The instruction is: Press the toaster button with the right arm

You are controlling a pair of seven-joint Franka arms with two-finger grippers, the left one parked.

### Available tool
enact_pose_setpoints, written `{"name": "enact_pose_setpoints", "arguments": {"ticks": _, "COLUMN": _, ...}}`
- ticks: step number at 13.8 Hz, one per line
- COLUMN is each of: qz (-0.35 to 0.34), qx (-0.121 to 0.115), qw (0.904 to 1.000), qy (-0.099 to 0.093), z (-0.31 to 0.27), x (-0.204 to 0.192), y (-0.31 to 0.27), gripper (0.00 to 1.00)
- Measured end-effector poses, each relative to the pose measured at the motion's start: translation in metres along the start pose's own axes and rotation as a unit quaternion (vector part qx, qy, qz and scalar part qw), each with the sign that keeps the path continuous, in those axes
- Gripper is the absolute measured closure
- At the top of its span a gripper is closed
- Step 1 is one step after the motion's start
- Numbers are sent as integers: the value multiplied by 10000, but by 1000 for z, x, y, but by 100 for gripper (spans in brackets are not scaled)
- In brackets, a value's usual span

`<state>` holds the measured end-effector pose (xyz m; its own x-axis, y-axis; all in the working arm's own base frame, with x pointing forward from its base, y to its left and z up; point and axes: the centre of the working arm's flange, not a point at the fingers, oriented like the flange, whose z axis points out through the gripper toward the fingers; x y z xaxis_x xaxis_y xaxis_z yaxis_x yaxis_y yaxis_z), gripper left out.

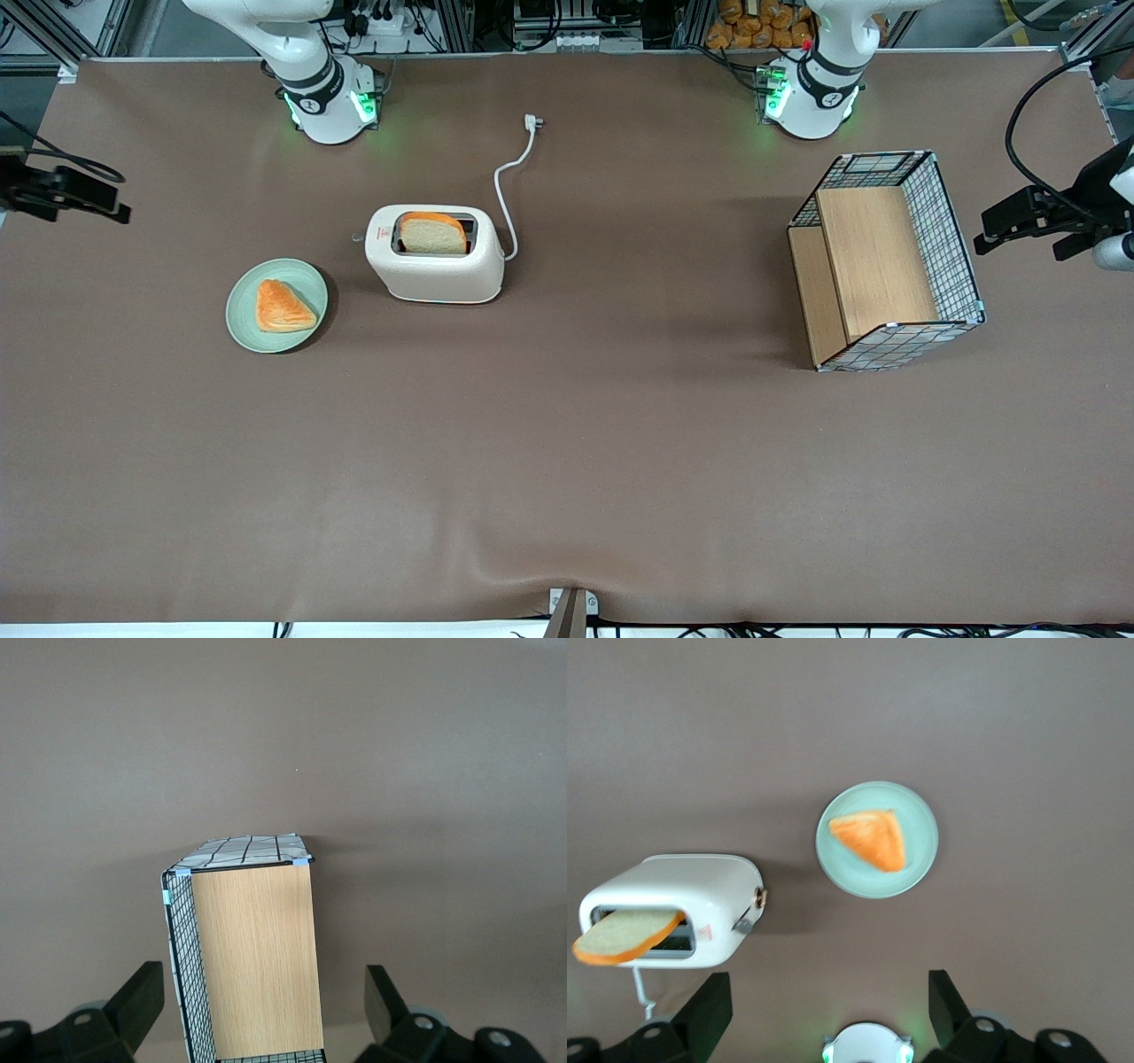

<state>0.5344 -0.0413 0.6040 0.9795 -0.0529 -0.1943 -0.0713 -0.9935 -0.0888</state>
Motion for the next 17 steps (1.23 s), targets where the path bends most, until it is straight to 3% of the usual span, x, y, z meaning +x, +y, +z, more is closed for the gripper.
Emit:
{"name": "enact_pose_setpoints", "arguments": {"ticks": 5, "qz": 4, "qx": 563, "qw": 9970, "qy": -534, "z": 50, "x": -1, "y": -6, "gripper": 61}}
{"name": "enact_pose_setpoints", "arguments": {"ticks": 8, "qz": 126, "qx": 882, "qw": 9945, "qy": -552, "z": 83, "x": -9, "y": -3, "gripper": 96}}
{"name": "enact_pose_setpoints", "arguments": {"ticks": 11, "qz": 219, "qx": 1235, "qw": 9904, "qy": -587, "z": 129, "x": -21, "y": -4, "gripper": 99}}
{"name": "enact_pose_setpoints", "arguments": {"ticks": 17, "qz": 475, "qx": 1610, "qw": 9846, "qy": -482, "z": 203, "x": -39, "y": -2, "gripper": 99}}
